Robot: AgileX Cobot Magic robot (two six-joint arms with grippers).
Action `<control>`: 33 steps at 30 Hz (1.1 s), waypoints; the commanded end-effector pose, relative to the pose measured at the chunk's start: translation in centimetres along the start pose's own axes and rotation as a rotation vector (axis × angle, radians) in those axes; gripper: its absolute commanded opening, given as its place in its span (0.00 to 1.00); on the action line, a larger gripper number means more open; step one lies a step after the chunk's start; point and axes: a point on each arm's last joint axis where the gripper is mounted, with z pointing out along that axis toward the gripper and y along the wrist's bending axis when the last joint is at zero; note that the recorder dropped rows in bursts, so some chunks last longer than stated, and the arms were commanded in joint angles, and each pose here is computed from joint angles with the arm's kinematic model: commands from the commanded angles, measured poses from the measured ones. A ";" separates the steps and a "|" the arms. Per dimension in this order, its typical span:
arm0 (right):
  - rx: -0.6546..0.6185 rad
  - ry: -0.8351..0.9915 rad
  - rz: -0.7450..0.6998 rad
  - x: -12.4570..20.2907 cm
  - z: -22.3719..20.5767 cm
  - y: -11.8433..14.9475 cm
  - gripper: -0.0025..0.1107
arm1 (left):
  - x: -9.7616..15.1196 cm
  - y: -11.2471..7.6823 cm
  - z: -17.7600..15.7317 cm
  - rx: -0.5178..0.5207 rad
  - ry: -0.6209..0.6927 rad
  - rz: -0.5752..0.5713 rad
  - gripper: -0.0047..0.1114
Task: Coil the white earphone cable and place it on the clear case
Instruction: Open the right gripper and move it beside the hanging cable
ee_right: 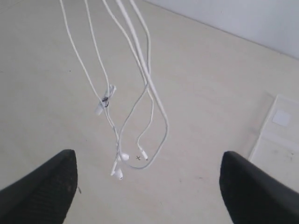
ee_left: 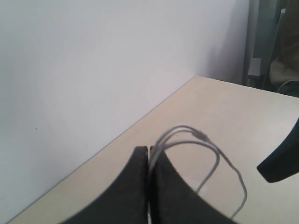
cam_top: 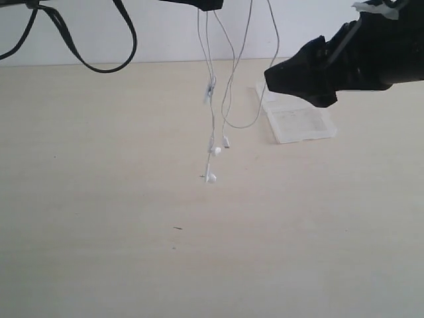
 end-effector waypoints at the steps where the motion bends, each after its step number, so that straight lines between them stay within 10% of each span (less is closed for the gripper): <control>1: 0.039 -0.049 -0.056 -0.5 -2.1 0.5 0.73 | -0.4 0.2 -0.2 -0.018 -0.010 -0.034 0.04; 8: 0.096 -0.137 -0.016 -1.4 -2.1 0.4 0.93 | -0.1 0.9 -0.2 -0.087 0.022 -0.102 0.04; 33: 0.111 -0.099 -0.105 -0.8 4.3 0.9 0.93 | -1.2 0.3 -0.2 -0.208 0.043 -0.182 0.04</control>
